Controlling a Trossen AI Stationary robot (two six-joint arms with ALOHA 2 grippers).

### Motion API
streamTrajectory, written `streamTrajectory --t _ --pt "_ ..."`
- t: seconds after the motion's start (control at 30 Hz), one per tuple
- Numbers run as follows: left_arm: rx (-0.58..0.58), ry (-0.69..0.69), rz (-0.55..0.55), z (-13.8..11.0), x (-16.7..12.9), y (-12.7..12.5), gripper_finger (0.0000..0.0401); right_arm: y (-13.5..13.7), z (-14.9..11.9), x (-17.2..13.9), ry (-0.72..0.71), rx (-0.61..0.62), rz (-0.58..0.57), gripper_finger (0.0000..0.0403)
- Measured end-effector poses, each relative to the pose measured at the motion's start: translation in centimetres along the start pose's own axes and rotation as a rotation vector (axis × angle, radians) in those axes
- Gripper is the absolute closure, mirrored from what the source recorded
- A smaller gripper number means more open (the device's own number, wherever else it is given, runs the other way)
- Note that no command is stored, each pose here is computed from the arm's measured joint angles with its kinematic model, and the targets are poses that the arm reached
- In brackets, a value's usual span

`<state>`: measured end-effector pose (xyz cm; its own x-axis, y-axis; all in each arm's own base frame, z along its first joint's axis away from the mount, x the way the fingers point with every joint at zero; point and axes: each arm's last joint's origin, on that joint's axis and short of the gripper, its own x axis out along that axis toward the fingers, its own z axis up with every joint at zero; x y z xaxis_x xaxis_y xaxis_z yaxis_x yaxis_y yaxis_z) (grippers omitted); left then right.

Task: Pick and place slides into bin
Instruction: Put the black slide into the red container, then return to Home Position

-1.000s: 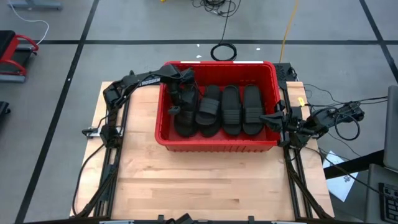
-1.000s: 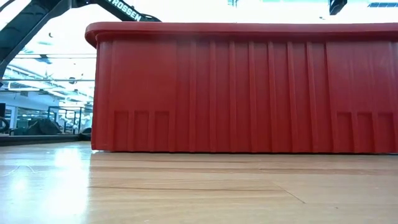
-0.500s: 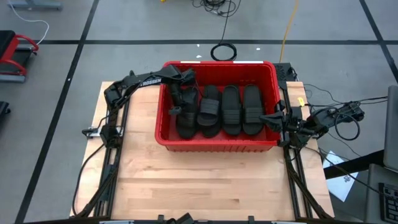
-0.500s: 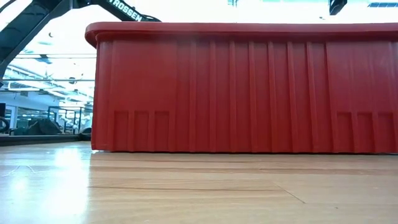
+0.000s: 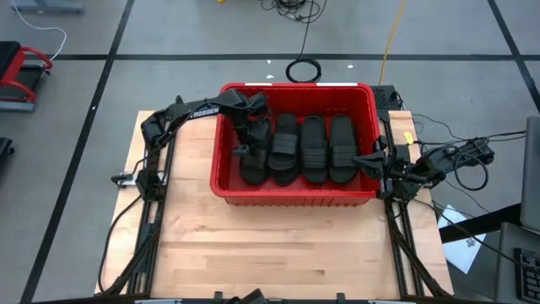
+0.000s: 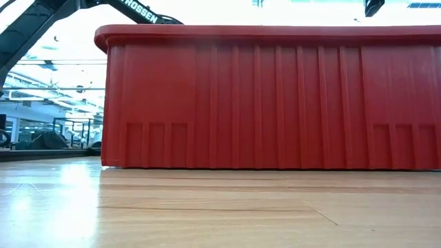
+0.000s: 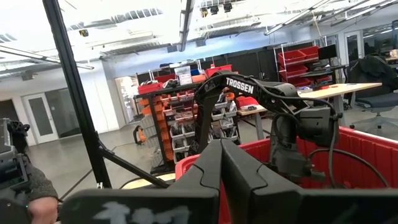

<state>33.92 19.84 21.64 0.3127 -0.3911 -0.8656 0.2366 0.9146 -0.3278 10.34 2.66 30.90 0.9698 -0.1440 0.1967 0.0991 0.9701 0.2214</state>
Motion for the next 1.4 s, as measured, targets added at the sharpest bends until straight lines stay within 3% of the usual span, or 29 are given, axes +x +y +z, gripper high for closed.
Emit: streamTrajectory --t 0.27,0.47,0.7,1.0,1.13,1.27,1.33,1.4 --pt "-0.052 0.010 0.053 0.1 0.0 0.3 0.0235 0.0 0.0 0.0 0.000 0.000 0.000 0.0403" --pt "-0.024 0.003 0.095 0.3 -0.8 0.0 0.0191 0.0 0.0 0.0 0.000 0.000 0.000 0.0403" --pt "0.054 -0.017 0.173 0.6 -2.8 -1.1 0.0166 0.0 0.0 0.0 0.000 0.000 0.000 0.0403" --pt "0.161 -0.124 0.240 1.7 -5.6 -3.6 0.0165 0.0 -0.1 0.0 0.007 -0.025 -0.003 0.0403" --pt "0.361 -0.256 0.184 2.4 -8.1 -7.2 0.0206 -0.3 -0.6 0.0 0.054 -0.062 -0.070 0.0403" --pt "0.576 -0.498 0.143 3.4 -11.3 -11.0 0.0311 -0.6 -1.3 -0.2 0.114 -0.087 -0.148 0.0403" --pt "0.583 -0.605 0.074 3.9 -11.8 -11.7 0.0371 -0.8 -1.5 -0.4 0.128 -0.088 -0.165 0.0403" --pt "0.522 -0.668 -0.033 4.2 -11.5 -11.6 0.0389 -1.0 -1.8 -0.6 0.118 -0.077 -0.175 0.0403"
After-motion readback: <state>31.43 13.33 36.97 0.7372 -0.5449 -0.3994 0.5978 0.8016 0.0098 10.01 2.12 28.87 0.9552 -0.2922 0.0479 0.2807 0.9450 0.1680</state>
